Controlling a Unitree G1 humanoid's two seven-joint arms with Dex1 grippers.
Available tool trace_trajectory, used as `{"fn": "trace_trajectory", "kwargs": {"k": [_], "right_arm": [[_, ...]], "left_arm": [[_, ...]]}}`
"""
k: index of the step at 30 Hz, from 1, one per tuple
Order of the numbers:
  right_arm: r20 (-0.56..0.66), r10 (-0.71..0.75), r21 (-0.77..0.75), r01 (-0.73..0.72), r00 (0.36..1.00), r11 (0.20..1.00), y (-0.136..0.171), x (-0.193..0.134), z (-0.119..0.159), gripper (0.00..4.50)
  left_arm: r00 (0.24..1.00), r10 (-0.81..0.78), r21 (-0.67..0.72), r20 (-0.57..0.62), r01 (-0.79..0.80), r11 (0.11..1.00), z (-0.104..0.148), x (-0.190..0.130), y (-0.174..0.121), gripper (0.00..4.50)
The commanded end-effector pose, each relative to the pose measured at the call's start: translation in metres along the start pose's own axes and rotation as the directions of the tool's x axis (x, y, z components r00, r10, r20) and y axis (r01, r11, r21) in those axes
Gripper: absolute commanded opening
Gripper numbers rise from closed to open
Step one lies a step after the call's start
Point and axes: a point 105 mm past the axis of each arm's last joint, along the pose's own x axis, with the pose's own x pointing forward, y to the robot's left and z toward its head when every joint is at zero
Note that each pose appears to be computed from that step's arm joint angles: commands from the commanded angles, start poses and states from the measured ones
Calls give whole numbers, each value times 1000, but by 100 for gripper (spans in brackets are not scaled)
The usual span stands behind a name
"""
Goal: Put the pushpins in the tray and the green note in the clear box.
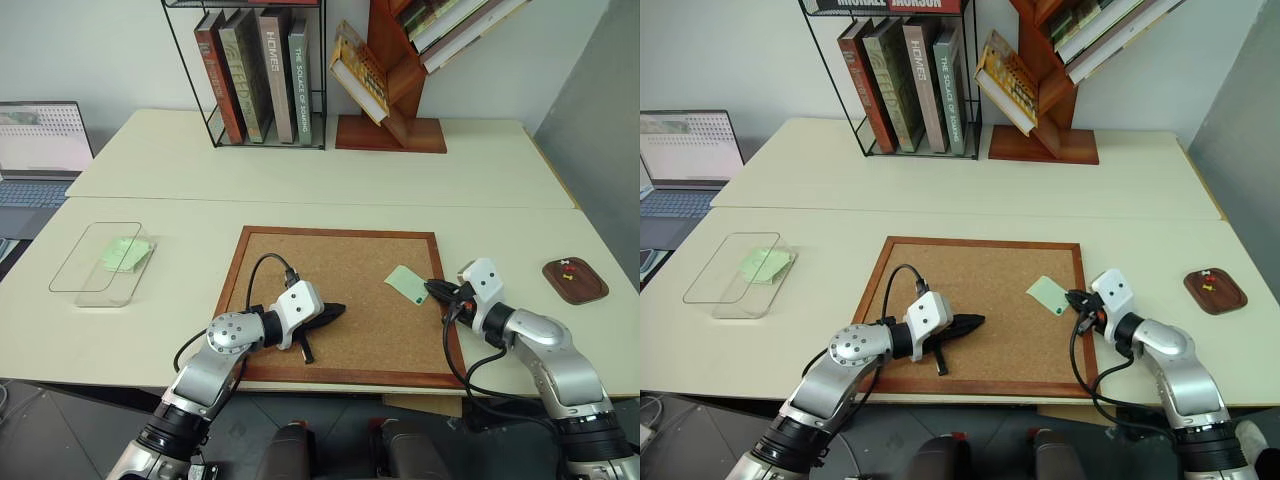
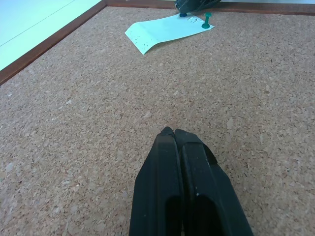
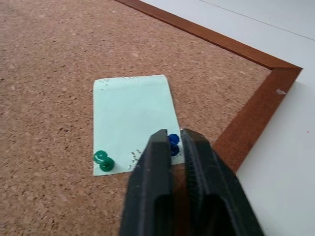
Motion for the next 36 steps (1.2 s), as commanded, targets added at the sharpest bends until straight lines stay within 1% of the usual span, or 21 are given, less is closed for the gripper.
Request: {"fn": "trace_trajectory", "kwargs": {"k": [1, 9, 13, 31, 36], "right_arm": [[37, 14, -63, -11, 999, 998, 0, -1, 11, 8], [114, 66, -85, -56, 991, 995, 15, -6, 27, 8], [136, 67, -85, -56, 988, 995, 18, -9, 31, 8], [175, 33, -59, -23, 984, 998, 9, -17, 42, 8], [196, -29, -40, 38, 980, 998, -6, -23, 49, 8]], "left_arm": [[999, -25, -9, -45, 25, 1000, -10, -2, -7, 0], [998, -32, -9, -53, 32, 999, -11, -3, -9, 0], [998, -38, -10, -56, 38, 999, -12, -3, -10, 0], [997, -46, -7, -63, 46, 999, -13, -4, -11, 0], [997, -43, -8, -63, 43, 999, -13, -5, -11, 0]]}}
